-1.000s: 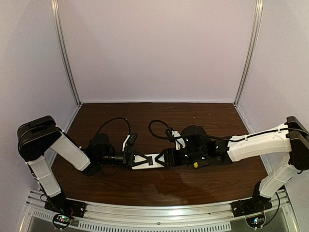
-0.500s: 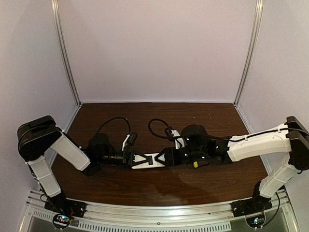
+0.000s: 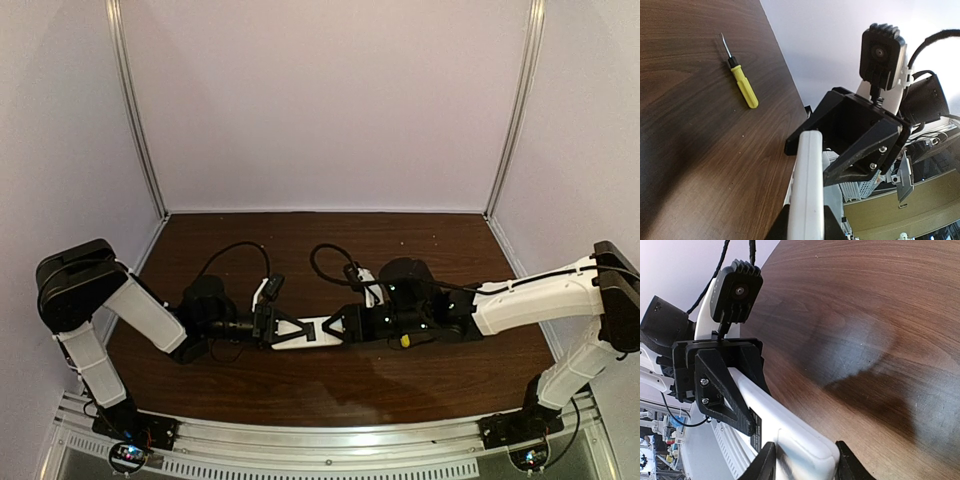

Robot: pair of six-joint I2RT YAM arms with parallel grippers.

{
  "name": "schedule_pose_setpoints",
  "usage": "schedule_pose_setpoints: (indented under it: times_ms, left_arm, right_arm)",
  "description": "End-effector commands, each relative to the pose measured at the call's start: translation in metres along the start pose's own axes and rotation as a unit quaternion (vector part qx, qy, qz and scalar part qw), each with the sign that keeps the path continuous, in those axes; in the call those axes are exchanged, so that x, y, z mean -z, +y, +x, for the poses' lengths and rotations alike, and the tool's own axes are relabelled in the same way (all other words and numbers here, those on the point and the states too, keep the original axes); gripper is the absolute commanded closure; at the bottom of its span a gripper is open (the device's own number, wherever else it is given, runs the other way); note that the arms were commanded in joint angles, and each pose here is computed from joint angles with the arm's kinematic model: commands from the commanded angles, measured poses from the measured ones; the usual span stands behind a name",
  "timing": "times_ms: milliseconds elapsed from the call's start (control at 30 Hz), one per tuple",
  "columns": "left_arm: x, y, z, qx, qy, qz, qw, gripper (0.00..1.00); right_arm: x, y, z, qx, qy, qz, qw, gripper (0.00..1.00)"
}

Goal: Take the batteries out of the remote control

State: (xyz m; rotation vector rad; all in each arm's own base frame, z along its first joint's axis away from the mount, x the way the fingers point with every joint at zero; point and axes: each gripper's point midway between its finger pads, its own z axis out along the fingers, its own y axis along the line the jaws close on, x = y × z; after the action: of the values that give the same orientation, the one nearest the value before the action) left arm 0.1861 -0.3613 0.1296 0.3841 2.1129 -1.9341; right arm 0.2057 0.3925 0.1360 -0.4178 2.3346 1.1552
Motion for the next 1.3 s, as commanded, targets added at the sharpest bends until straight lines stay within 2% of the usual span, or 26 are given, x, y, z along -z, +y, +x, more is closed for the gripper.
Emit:
schedule_pose_setpoints:
  times_ms: [0,267,400,500,700,767,967,1267]
  left_arm:
    - [0.0012,-0.0191,-0.0043,-0.029,-0.003,0.039,0.999,1.00]
    - [0.0027,-0.0206,-0.0046,-0.030,-0.003,0.043,0.999,1.00]
    - [0.0034,-0.0216,-0.0050,-0.029,-0.003,0.046,0.999,1.00]
    - [0.0037,-0.0222,-0.0050,-0.029,-0.004,0.047,0.998,1.00]
    - [0.0032,-0.0210,-0.0051,-0.029,-0.004,0.046,0.999,1.00]
    - [0.0032,-0.0208,-0.0050,-0.028,-0.004,0.046,0.999,1.00]
    - [0.0032,-0.0179,-0.0054,-0.026,-0.005,0.041,0.999,1.00]
    - [0.0031,-0.0160,-0.0062,-0.026,-0.006,0.037,0.999,1.00]
  right_arm:
    - [0.0019,-0.0117,0.0074,-0.004,0.005,0.011,1.000,0.62]
    - [0.0012,-0.0111,0.0098,-0.006,0.008,0.005,1.000,0.69]
    - [0.0014,-0.0118,0.0115,-0.006,0.009,0.003,1.000,0.69]
    - [0.0013,-0.0109,0.0110,-0.007,0.009,0.001,1.000,0.66]
    - [0.0001,-0.0074,0.0088,-0.006,0.009,-0.003,1.000,0.50]
    - [0.0010,-0.0066,0.0076,-0.005,0.009,-0.002,1.000,0.48]
    - [0.0060,-0.0095,0.0077,-0.005,0.007,0.008,1.000,0.48]
    - [0.0053,-0.0108,0.0104,-0.005,0.013,0.013,1.000,0.53]
